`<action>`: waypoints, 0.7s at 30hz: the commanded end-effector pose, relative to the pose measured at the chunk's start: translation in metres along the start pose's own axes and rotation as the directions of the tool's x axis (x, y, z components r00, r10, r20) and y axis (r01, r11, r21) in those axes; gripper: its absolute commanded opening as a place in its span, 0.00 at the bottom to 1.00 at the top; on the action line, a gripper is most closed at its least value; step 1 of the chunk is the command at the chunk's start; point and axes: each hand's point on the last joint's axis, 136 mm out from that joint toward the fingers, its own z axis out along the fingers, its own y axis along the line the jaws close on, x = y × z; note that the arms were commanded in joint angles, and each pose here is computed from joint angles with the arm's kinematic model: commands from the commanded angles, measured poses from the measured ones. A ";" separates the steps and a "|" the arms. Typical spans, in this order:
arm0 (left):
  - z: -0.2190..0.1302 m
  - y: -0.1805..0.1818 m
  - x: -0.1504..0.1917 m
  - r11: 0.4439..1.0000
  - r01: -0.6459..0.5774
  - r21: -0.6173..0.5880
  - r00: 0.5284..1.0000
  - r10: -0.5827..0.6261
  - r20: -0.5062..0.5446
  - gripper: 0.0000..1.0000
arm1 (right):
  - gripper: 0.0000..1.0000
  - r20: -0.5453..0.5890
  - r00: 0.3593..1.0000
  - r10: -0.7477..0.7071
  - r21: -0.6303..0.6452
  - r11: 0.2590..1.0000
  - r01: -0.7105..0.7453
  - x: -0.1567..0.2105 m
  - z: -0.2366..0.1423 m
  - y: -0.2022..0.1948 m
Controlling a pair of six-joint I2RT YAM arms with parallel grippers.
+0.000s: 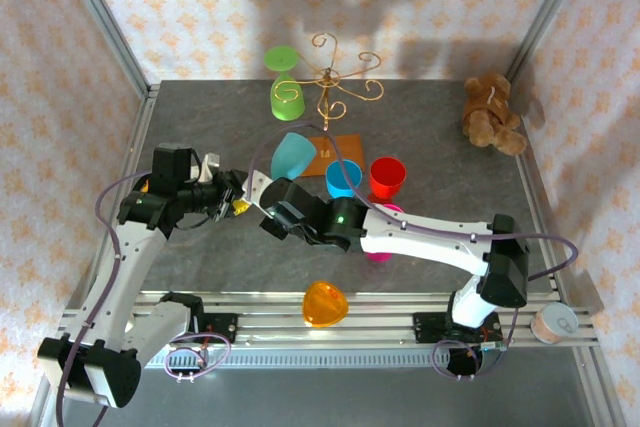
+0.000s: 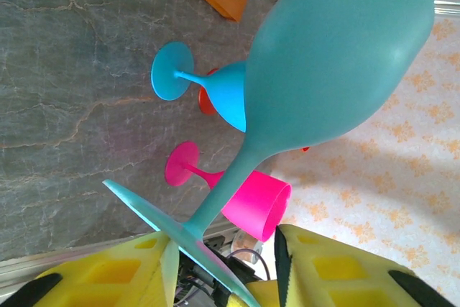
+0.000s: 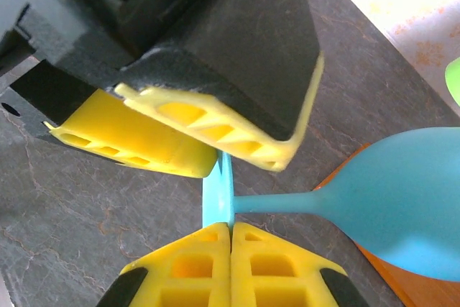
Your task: Take the wine glass off the wine glass rack
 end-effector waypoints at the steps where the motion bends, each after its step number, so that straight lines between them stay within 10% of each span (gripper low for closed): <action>1: -0.001 -0.009 -0.003 0.999 -0.021 0.044 1.000 0.021 0.000 0.35 | 0.00 0.048 0.999 -0.004 0.008 1.000 0.003 -0.019 -0.006 0.000; 21: 0.005 0.000 -0.003 0.999 -0.003 0.036 1.000 0.003 -0.005 0.12 | 0.00 0.067 0.998 -0.013 0.009 1.000 0.013 -0.027 -0.012 -0.001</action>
